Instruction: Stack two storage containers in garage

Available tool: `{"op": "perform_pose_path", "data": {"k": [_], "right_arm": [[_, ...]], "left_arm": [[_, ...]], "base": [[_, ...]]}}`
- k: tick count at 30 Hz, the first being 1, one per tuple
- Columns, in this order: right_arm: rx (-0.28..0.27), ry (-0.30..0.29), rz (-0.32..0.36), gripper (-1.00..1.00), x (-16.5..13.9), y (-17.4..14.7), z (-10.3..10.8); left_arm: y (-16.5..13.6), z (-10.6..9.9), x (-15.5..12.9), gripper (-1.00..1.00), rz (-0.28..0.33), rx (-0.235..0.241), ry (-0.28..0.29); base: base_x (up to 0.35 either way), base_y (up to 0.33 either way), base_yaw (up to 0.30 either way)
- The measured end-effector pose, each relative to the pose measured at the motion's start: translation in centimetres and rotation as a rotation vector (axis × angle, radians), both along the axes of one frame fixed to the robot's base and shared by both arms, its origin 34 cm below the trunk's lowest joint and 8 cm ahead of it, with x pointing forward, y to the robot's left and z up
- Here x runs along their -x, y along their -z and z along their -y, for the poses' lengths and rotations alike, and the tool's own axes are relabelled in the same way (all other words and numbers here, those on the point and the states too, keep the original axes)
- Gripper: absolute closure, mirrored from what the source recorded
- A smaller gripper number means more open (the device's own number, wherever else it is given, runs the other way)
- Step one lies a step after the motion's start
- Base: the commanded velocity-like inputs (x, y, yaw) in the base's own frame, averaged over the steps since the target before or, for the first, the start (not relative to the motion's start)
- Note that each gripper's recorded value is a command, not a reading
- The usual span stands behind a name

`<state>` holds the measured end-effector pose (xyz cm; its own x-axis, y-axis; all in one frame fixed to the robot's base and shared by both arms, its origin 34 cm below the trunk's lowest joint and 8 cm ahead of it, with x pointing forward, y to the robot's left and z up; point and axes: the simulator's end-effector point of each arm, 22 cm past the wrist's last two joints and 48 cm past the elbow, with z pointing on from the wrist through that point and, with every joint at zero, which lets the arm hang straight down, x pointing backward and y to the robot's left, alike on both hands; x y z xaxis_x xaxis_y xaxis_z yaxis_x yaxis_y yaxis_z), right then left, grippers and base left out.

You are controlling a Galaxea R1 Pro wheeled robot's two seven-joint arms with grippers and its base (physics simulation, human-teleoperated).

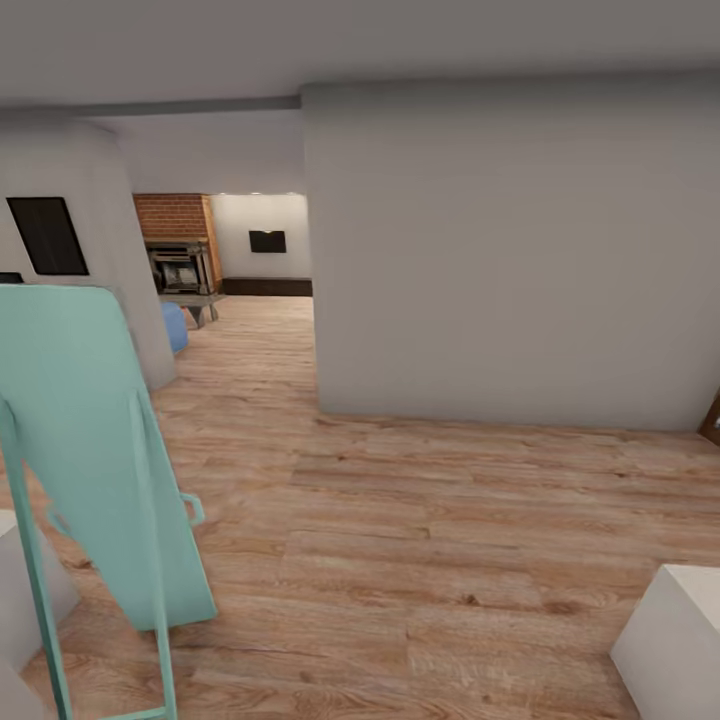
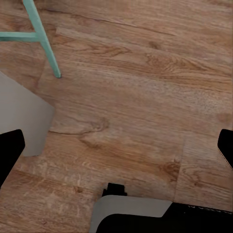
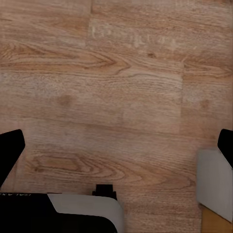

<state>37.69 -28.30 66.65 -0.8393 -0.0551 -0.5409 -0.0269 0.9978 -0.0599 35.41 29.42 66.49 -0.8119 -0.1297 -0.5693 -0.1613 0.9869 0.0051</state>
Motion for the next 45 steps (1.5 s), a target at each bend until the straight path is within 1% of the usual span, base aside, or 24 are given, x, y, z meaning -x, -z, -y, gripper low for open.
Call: {"op": "perform_pose_path", "data": {"k": [45], "right_arm": [[0.000, 0.005, -0.001, -1.00, 0.06, 0.02, 0.07]], "left_arm": [[0.00, 0.06, -0.02, -1.00, 0.000, 0.001, -0.001]], "base": [[0.326, 0.000, 0.000]]}}
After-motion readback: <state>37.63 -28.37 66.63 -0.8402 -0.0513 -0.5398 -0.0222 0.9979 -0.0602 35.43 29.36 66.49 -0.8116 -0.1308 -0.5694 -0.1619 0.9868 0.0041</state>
